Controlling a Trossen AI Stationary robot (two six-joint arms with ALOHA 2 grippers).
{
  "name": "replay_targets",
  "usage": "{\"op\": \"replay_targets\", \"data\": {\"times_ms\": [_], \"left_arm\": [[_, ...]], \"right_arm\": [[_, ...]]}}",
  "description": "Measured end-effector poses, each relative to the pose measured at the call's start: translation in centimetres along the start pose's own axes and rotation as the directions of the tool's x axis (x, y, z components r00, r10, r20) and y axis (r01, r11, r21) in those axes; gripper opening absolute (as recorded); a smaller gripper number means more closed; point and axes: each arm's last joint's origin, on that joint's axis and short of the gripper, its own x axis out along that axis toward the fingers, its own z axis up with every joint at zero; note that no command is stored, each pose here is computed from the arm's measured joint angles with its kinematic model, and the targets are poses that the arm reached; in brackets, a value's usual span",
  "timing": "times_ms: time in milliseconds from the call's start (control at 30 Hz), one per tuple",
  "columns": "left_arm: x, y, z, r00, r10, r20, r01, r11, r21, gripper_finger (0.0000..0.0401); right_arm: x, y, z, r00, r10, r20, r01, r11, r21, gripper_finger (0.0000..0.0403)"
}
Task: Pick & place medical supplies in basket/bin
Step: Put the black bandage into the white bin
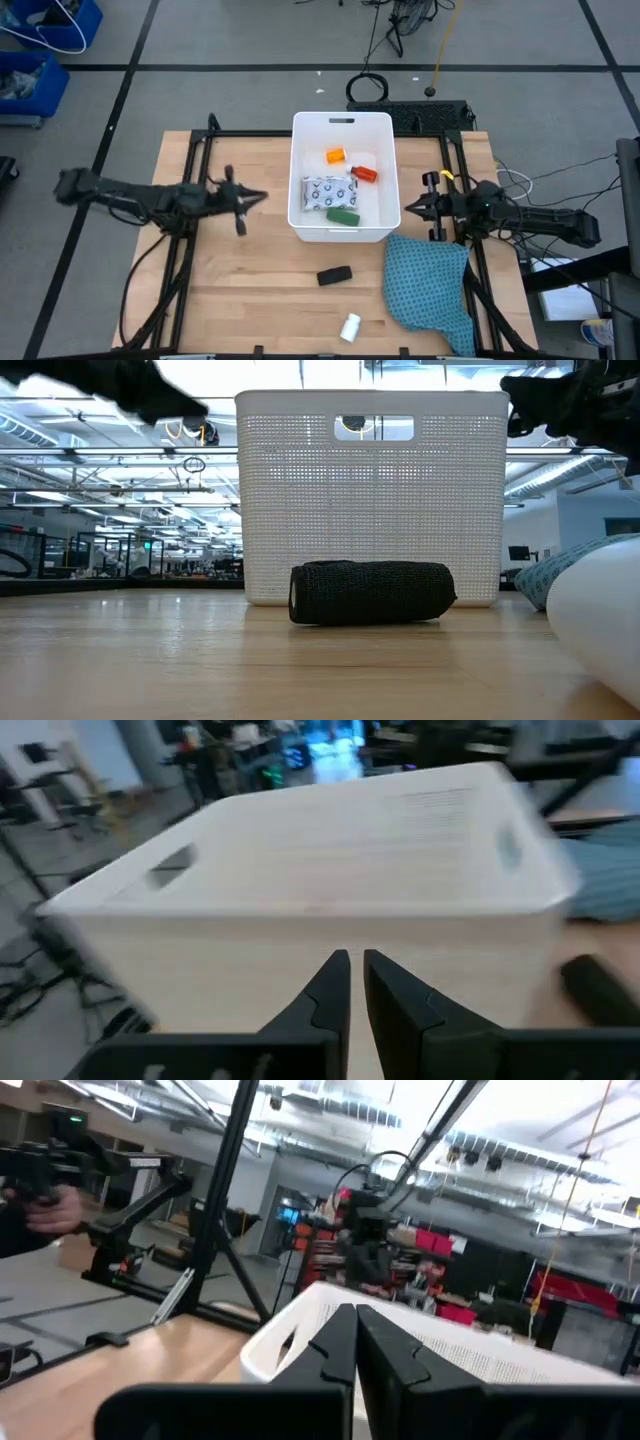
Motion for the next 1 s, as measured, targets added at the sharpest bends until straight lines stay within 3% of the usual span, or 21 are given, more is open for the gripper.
{"op": "replay_targets", "data": {"times_ms": [133,367,567,667,833,1000], "left_arm": [[2.4,-5.0,2.7,0.99,-0.123,-0.066,0.126,0.991,0.052,0.0035],[6.0,-14.6,4.6,0.961,-0.226,-0.157,0.247,0.961,0.125,0.0035],[9.5,-19.5,3.4,0.952,-0.155,-0.263,0.192,0.974,0.12,0.0048],[10.9,-21.0,2.4,0.928,-0.141,-0.345,0.191,0.975,0.116,0.0084],[12.4,-22.7,1.4,0.891,-0.15,-0.43,0.207,0.974,0.088,0.0184],[13.5,-22.1,1.1,0.848,-0.241,-0.473,0.253,0.967,-0.038,0.029]], "right_arm": [[0.0,-0.1,0.5,0.999,-0.008,0.049,0.009,1.0,-0.02,0.0],[0.0,-0.1,0.6,0.998,-0.01,0.059,0.01,1.0,-0.001,0.0],[0.0,-0.1,0.8,0.997,-0.013,0.079,0.012,1.0,0.012,0.0],[0.0,-0.1,0.8,0.997,-0.012,0.075,0.008,0.998,0.058,0.0],[0.0,0.0,0.8,0.997,0.017,0.08,-0.023,0.996,0.082,0.0],[0.0,0.0,0.9,0.995,0.036,0.091,-0.042,0.997,0.067,0.0]]}}
